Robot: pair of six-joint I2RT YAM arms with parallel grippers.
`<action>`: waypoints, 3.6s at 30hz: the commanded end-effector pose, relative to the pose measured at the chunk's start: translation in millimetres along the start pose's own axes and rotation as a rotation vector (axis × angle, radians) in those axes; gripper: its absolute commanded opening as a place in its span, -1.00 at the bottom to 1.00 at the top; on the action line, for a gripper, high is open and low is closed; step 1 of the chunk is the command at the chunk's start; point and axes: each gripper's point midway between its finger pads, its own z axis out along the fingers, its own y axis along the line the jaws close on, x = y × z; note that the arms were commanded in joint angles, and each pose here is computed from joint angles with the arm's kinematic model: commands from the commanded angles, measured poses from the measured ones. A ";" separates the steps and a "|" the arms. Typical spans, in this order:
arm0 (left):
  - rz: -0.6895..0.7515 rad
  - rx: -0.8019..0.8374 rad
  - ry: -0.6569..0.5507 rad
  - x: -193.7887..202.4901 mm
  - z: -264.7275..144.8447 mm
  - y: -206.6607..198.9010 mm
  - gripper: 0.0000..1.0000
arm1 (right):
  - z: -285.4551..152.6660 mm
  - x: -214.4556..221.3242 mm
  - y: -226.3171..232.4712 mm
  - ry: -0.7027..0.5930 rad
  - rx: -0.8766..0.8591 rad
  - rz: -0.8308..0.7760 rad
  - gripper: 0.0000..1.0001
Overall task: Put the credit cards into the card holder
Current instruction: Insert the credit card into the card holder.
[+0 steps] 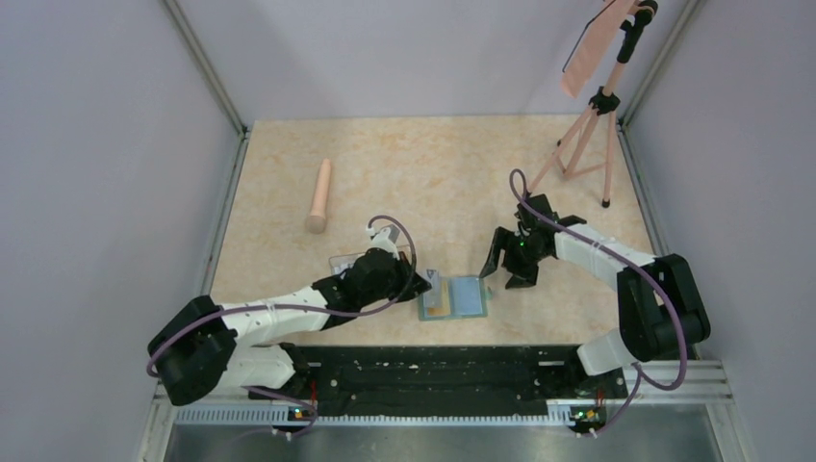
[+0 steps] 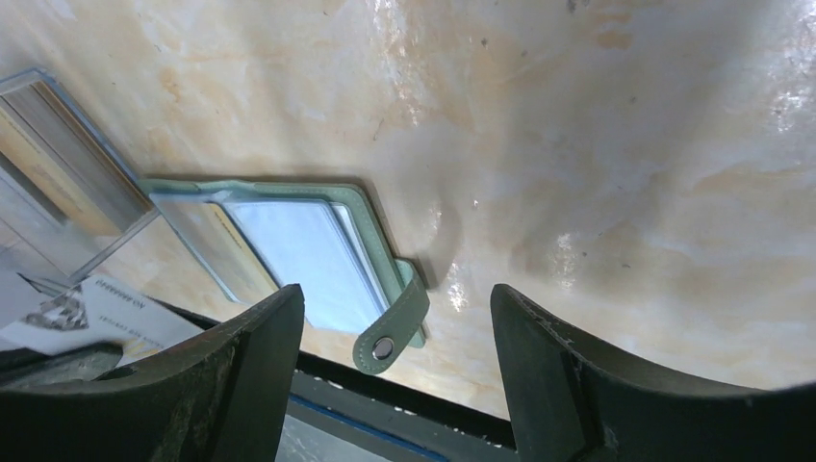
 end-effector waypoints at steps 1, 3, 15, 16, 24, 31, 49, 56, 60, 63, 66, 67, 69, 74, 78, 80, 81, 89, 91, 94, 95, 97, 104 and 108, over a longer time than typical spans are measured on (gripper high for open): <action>-0.009 -0.017 -0.023 -8.5 12.6 -4.7 -1.00 | -4.1 5.6 -5.3 -0.019 0.011 -0.028 0.43; -0.007 -0.021 -0.007 -5.2 17.7 -3.8 -1.00 | -1.8 9.0 -5.8 -0.009 0.001 -0.025 0.43; -0.020 0.069 0.122 20.9 45.8 -20.9 -1.00 | 5.3 21.9 -8.7 0.019 -0.044 0.004 0.43; -0.017 0.074 0.128 21.9 47.2 -22.6 -1.00 | 5.3 22.9 -8.7 0.020 -0.048 0.009 0.43; -0.030 0.063 0.128 20.1 50.7 -24.6 -1.00 | 6.2 27.4 -11.0 0.025 -0.058 0.016 0.43; -0.080 0.011 0.117 15.0 47.1 -22.5 -1.00 | 7.3 28.8 -11.7 0.026 -0.061 0.020 0.42; -0.109 -0.091 0.157 21.4 57.9 -9.5 -1.00 | 11.1 34.0 -15.4 0.037 -0.063 0.026 0.41; -0.114 -0.115 0.130 19.4 51.7 -1.6 -1.00 | 11.8 35.1 -15.8 0.042 -0.063 0.027 0.41; -0.109 -0.075 0.156 23.1 56.1 -9.4 -1.00 | 11.6 33.2 -16.2 0.035 -0.059 0.021 0.40; -0.095 -0.073 0.172 24.7 60.5 -13.4 -1.00 | 10.4 33.4 -16.9 0.033 -0.055 0.017 0.40; -0.092 -0.082 0.188 28.0 64.0 -13.9 -1.00 | 10.7 34.8 -17.2 0.037 -0.057 0.014 0.40; -0.095 -0.083 0.192 29.0 64.9 -14.0 -1.00 | 10.7 35.3 -17.1 0.038 -0.059 0.015 0.40; -0.099 -0.082 0.200 31.9 66.6 -13.6 -1.00 | 10.8 35.8 -17.1 0.040 -0.061 0.015 0.40; -0.107 -0.060 0.212 35.6 70.4 -16.5 -1.00 | 11.6 37.9 -17.4 0.047 -0.067 0.017 0.40; -0.113 -0.050 0.211 37.6 71.7 -16.7 -1.00 | 12.2 40.0 -16.9 0.052 -0.076 0.022 0.40; -0.125 -0.048 0.206 38.3 71.8 -15.3 -1.00 | 12.5 41.6 -17.1 0.053 -0.080 0.025 0.40; -0.133 -0.048 0.202 38.6 71.6 -14.2 -1.00 | 12.6 42.7 -17.2 0.055 -0.082 0.027 0.40; -0.210 -0.068 0.123 35.8 64.4 3.9 -1.00 | 12.4 49.2 -12.9 0.057 -0.134 0.035 0.29; -0.227 -0.067 0.100 34.4 61.6 8.0 -1.00 | 13.1 51.3 -11.4 0.061 -0.151 0.036 0.22; -0.236 -0.075 0.036 24.1 60.6 12.0 -1.00 | 13.9 53.1 -11.4 0.063 -0.160 0.039 0.16; -0.236 -0.071 0.027 22.7 60.4 11.7 -1.00 | 13.8 52.8 -12.2 0.059 -0.156 0.038 0.16; -0.237 -0.066 0.018 20.4 61.8 10.2 -1.00 | 12.5 50.2 -14.1 0.043 -0.141 0.031 0.16; -0.226 -0.053 0.075 28.8 74.6 3.7 -1.00 | 5.6 26.9 -28.7 -0.051 -0.015 -0.054 0.23; -0.226 -0.037 0.118 34.9 78.1 -1.8 -1.00 | 6.0 17.8 -35.5 -0.072 0.033 -0.103 0.16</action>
